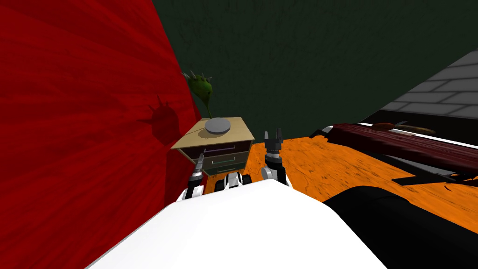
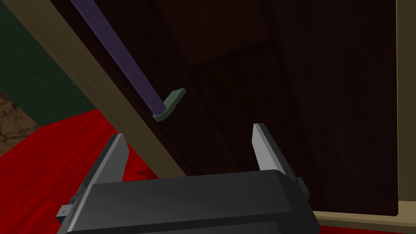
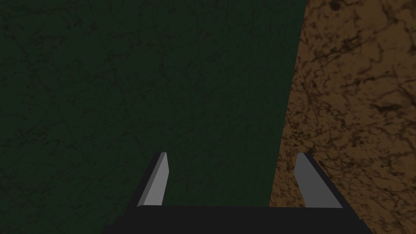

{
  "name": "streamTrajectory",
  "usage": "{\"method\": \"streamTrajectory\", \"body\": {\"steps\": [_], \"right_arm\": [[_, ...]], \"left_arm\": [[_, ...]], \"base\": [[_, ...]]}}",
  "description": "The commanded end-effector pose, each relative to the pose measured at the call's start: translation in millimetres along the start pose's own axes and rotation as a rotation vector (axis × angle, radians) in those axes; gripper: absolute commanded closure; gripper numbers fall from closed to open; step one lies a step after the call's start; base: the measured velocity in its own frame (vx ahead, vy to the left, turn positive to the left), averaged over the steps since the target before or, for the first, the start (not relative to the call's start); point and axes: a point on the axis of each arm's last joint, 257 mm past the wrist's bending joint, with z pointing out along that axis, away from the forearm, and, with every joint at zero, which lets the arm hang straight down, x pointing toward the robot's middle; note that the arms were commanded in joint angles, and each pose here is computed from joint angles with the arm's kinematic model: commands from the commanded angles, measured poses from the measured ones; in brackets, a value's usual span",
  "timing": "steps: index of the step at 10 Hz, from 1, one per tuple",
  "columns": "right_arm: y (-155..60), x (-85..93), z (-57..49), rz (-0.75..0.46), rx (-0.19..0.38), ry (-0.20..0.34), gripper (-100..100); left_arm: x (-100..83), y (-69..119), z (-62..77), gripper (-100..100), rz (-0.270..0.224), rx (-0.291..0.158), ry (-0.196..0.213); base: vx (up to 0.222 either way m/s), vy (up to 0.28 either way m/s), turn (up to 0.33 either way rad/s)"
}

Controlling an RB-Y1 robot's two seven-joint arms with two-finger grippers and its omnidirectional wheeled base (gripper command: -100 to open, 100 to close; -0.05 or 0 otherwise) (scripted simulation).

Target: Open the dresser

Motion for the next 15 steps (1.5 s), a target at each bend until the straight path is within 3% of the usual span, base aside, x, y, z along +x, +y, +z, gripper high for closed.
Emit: {"method": "streamTrajectory", "body": {"steps": [1, 7, 15], "right_arm": [[0.0, 0.0, 0.0, 0.000, 0.000, 0.000, 0], [0.0, 0.0, 0.0, 0.000, 0.000, 0.000, 0], [0.0, 0.0, 0.0, 0.000, 0.000, 0.000, 0]], "left_arm": [[5.2, 2.3, 13.1, -100, -0.009, -0.020, 0.002], [13.1, 6.6, 40.5, -100, -0.021, -0.056, 0.010], [11.1, 14.8, 81.7, -100, 0.002, -0.111, 0.039]], "base": [[-0.042, -0.016, 0.010], [-0.045, -0.017, 0.010], [-0.052, -0.021, 0.012]]}}
